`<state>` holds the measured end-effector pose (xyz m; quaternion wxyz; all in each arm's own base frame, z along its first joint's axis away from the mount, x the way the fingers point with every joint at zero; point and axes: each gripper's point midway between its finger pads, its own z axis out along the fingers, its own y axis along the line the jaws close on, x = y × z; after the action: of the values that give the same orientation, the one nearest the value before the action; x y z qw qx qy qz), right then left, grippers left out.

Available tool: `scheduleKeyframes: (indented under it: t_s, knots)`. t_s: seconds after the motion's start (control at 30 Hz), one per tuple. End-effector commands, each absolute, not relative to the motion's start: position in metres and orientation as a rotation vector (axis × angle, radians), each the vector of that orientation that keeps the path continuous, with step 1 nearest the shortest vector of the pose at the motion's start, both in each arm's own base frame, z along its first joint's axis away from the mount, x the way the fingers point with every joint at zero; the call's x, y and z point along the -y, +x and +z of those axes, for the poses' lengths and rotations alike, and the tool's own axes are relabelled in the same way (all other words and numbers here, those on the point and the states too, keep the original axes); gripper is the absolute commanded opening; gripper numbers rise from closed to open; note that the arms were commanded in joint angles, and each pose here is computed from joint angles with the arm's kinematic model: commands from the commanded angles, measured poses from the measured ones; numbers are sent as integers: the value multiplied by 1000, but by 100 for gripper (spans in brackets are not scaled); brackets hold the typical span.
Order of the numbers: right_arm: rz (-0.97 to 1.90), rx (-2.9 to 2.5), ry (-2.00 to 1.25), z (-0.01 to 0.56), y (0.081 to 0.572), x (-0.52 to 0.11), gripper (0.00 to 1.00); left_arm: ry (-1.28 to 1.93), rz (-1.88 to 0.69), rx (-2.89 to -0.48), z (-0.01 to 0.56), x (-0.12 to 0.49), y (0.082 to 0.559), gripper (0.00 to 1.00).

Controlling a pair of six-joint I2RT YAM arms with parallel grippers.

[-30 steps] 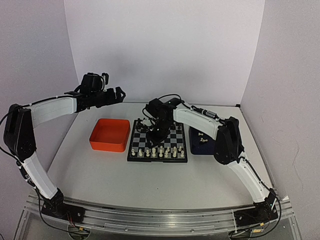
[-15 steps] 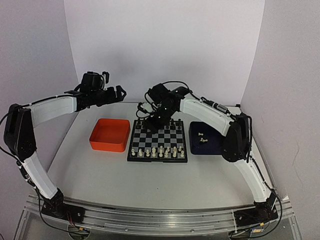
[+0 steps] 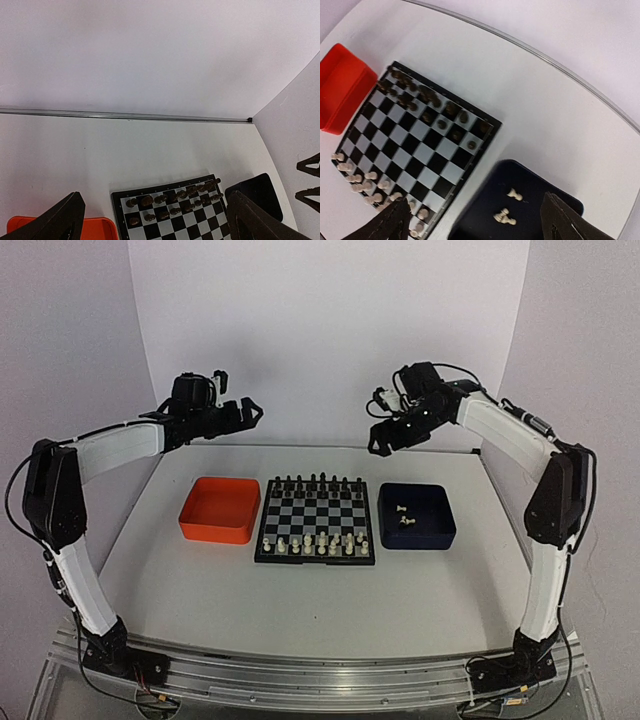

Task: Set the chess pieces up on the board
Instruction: Place the chess piece on the chessboard, then pick up the chess piece from the storage box.

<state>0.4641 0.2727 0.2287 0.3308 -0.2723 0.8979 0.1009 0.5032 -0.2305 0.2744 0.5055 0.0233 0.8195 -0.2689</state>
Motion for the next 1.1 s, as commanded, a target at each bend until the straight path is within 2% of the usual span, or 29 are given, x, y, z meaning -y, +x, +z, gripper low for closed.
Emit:
scheduleKeyframes:
  t_s: [0.0, 0.3, 0.37, 0.47, 0.6, 0.93, 1.07]
  knots:
    - [246, -2383, -679, 221, 465, -224, 89, 53, -696, -1904, 303, 240, 525, 100]
    - [307, -2556, -640, 165, 457, -164, 86, 31, -694, -1949, 306, 252, 556, 100]
    - [350, -2578, -722, 152, 447, -163, 84, 37, -687, -1944, 304, 254, 561, 100]
    - [359, -2515, -1025, 134, 433, -167, 84, 55, -684, -1933, 302, 258, 570, 100]
    - [436, -2393, -1256, 131, 430, -175, 83, 73, -695, -1941, 300, 266, 578, 100]
    - [497, -2268, -1450, 111, 440, -159, 80, 50, -713, -1944, 300, 266, 577, 100]
    - [498, -2267, -1457, 107, 447, -160, 76, 46, -727, -1944, 301, 268, 575, 100]
